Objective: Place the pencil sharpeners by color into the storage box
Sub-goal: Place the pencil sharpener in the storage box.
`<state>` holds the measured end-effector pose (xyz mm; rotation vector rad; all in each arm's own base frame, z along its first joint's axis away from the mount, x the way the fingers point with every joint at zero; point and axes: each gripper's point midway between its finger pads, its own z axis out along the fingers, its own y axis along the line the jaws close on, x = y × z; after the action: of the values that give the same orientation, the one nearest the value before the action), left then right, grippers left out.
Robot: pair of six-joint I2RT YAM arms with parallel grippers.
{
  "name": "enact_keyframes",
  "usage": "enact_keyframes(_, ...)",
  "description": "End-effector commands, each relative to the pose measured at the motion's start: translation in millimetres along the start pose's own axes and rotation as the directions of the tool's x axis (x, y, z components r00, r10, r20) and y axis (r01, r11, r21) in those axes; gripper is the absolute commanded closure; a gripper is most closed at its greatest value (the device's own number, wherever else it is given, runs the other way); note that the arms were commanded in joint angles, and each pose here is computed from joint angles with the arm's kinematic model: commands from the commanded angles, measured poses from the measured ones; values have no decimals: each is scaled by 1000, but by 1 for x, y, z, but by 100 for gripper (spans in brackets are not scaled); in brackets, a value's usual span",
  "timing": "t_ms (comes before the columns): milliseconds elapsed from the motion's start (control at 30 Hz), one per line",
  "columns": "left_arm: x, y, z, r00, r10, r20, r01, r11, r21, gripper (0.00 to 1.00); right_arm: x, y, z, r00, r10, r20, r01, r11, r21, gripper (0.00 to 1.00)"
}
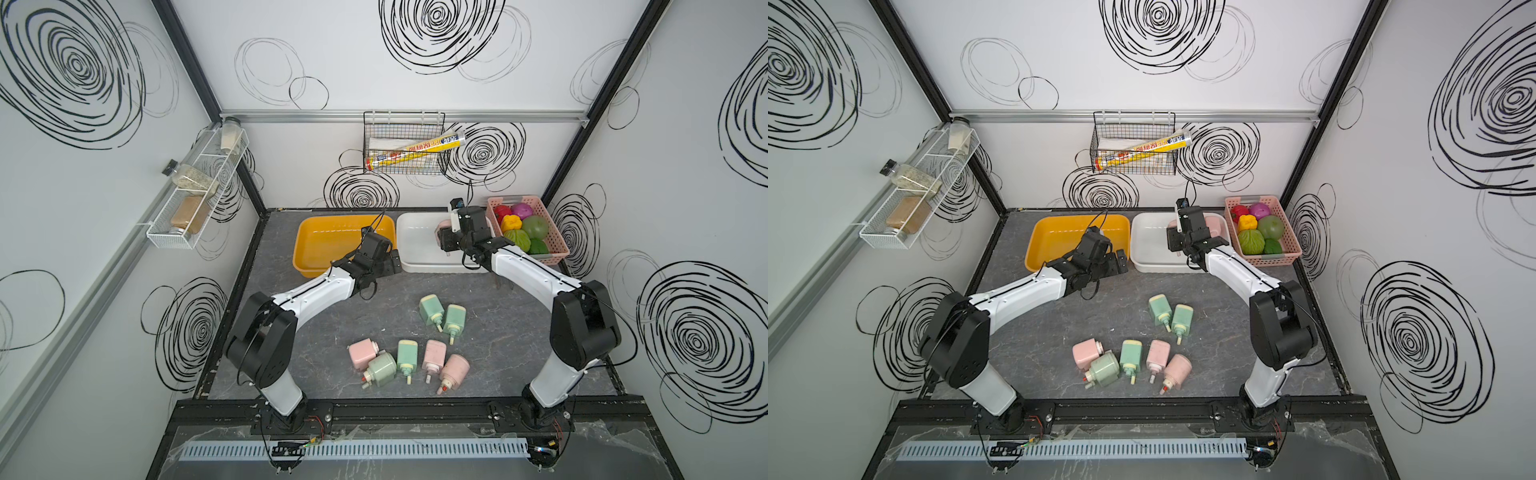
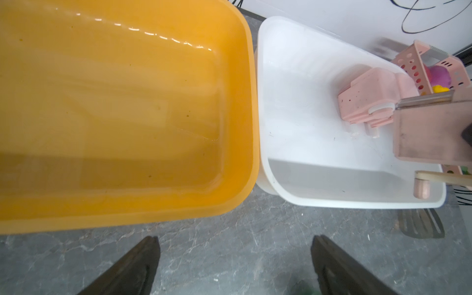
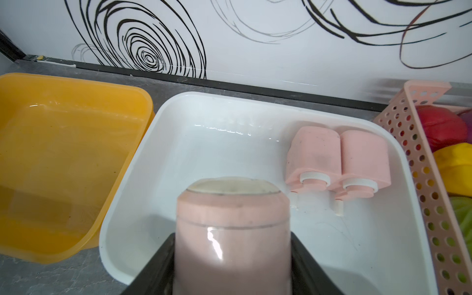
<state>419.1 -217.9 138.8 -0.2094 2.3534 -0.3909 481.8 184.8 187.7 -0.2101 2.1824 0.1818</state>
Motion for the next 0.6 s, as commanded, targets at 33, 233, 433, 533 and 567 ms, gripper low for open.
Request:
enact_keyframes(33,-26,-4,15,997,48,54,-46,998,-32,1,-17,-15,17,1000,-22,8,22,998,53,100)
enact_keyframes(233,-37,-9,43,996,80,50,-77,995,-71,1,-18,-27,48,1000,5,-16,-3,993,117,100)
enact_keyframes(433,-43,-9,68,994,96,44,-90,989,-115,1,-18,-37,72,999,1,-46,8,981,195,99)
enact_keyframes(533,-46,-12,77,994,104,42,-99,988,-121,1,-15,-40,84,997,-1,-80,19,975,222,93)
enact_keyframes(567,-47,-13,79,994,106,42,-100,988,-121,1,-14,-41,88,996,0,-88,21,973,228,92)
